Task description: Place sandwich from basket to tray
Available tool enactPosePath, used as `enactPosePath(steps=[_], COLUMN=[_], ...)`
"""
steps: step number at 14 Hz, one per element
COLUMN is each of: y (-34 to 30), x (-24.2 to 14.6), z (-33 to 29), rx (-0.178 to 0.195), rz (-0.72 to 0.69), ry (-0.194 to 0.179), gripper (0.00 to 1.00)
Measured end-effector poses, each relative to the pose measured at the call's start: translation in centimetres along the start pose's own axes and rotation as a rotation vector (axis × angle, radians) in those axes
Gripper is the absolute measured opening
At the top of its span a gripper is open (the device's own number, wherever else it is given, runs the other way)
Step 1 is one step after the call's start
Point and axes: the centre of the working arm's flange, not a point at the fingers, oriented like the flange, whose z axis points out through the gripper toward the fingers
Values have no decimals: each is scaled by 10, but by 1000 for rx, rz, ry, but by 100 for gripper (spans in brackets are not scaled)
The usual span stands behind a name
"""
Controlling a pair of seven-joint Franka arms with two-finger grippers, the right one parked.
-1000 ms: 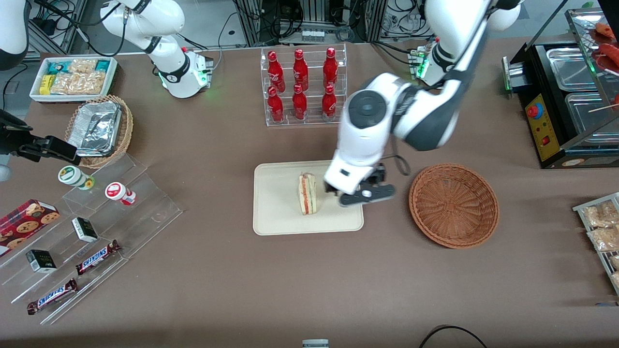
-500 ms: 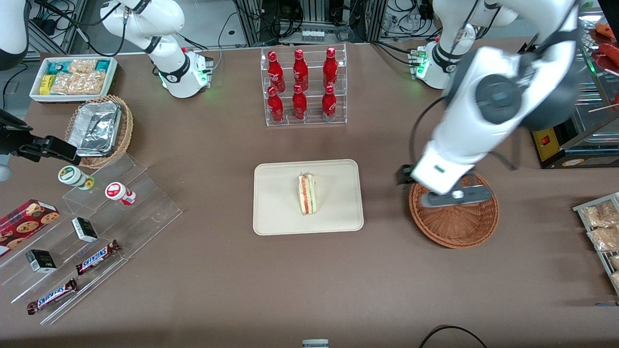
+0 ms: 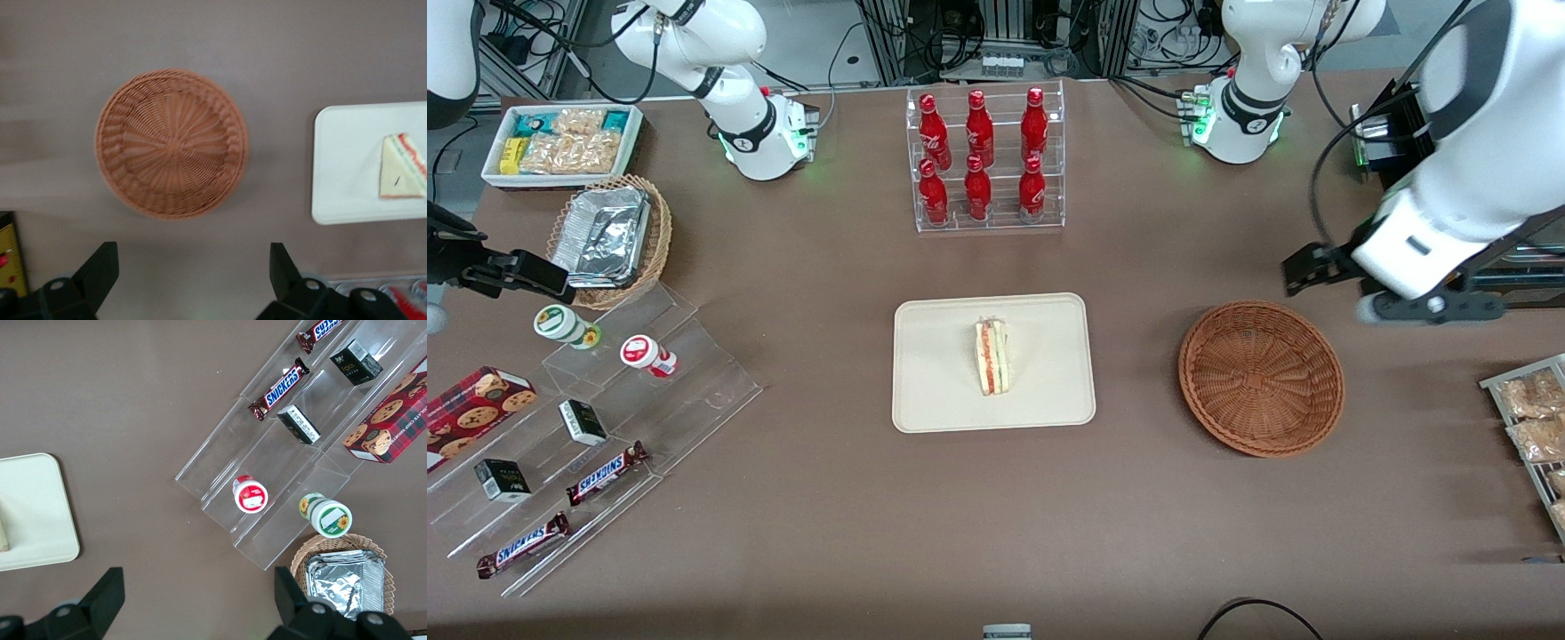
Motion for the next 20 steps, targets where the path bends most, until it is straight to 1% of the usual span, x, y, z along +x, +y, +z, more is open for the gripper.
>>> enactPosePath(steps=[6,12,15,18,20], y=[-9,-15,-34,-39,-39], x=[-23,-24,-22,-22,-23], z=[-23,-25,-33,-43,-45], rx=[6,14,12,35,41], rz=[-1,-11,-37,-14,-10], ry=[20,25,40,62,66], gripper=[100,100,100,100,100])
